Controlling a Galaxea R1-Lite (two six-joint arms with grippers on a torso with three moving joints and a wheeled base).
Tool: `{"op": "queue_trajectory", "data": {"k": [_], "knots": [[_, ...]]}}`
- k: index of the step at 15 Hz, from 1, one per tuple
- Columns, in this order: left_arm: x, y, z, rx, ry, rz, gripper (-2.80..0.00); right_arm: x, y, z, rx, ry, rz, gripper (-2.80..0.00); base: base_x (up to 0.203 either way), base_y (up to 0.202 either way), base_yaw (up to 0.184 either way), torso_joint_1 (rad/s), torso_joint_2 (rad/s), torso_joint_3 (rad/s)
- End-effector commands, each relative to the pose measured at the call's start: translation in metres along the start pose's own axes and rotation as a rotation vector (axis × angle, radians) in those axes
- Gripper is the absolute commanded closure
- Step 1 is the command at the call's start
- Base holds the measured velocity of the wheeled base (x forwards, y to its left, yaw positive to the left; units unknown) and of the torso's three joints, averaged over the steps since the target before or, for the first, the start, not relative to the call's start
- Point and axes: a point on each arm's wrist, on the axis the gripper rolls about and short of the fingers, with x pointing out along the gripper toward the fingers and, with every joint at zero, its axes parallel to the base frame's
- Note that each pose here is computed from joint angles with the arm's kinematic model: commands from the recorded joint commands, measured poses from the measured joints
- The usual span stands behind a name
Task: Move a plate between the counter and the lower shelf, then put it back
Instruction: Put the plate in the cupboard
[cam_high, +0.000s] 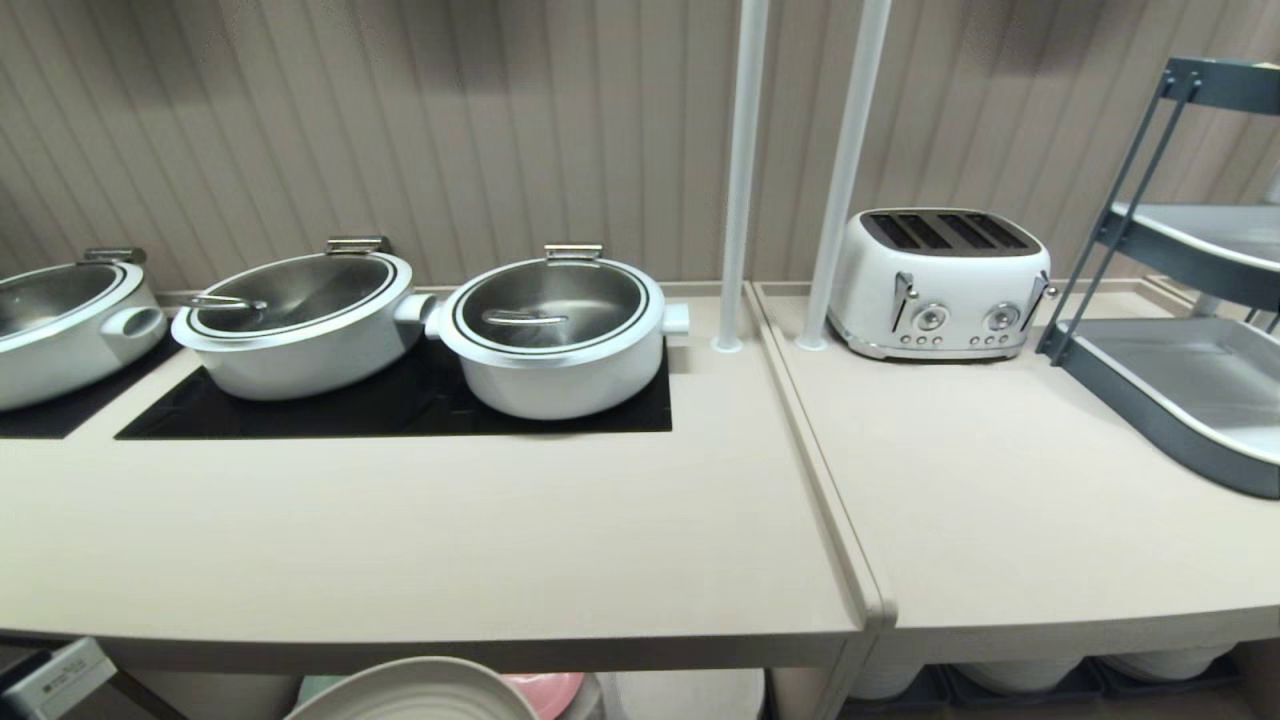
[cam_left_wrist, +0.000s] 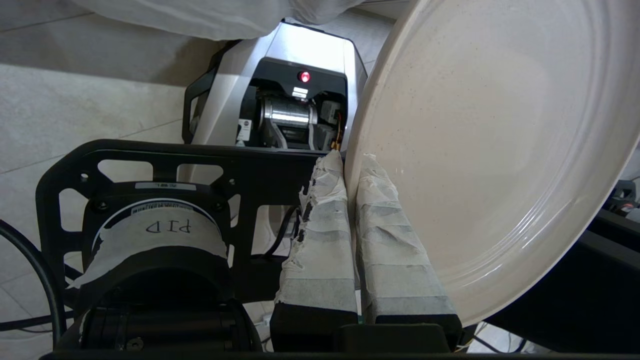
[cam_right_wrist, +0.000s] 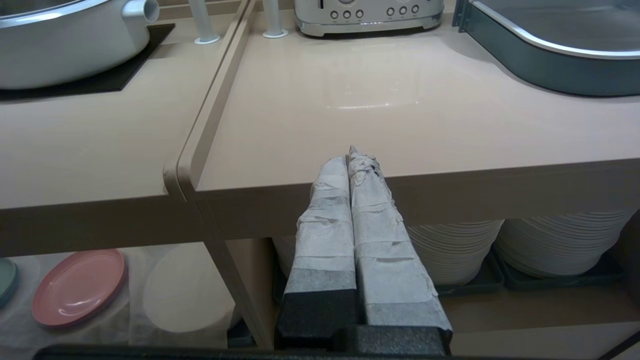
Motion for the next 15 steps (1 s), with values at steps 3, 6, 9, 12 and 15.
{"op": "queue_trajectory", "data": {"k": [3,6,9,12,15], "knots": [[-0.0001,0.0006,-0.0014,-0.005,0.008,0.002,0.0,0.0,0.0,0.0,0.0,0.0,0.0,0.0,0.0,0.0,0.0,-0.133,0.28,0.143],[-0.0001,0.0007,-0.0018,-0.004,0.013,0.001,0.0,0.0,0.0,0.0,0.0,0.0,0.0,0.0,0.0,0.0,0.0,-0.144,0.3,0.154],[0.0001,0.0006,-0.0015,-0.004,0.014,0.0,0.0,0.0,0.0,0.0,0.0,0.0,0.0,0.0,0.0,0.0,0.0,-0.144,0.31,0.16],[0.0006,0.0009,-0.0021,-0.005,0.018,0.0,0.0,0.0,0.0,0.0,0.0,0.0,0.0,0.0,0.0,0.0,0.0,-0.145,0.32,0.155],[0.0006,0.0009,-0.0021,-0.005,0.019,-0.001,0.0,0.0,0.0,0.0,0.0,0.0,0.0,0.0,0.0,0.0,0.0,-0.146,0.32,0.169]]}}
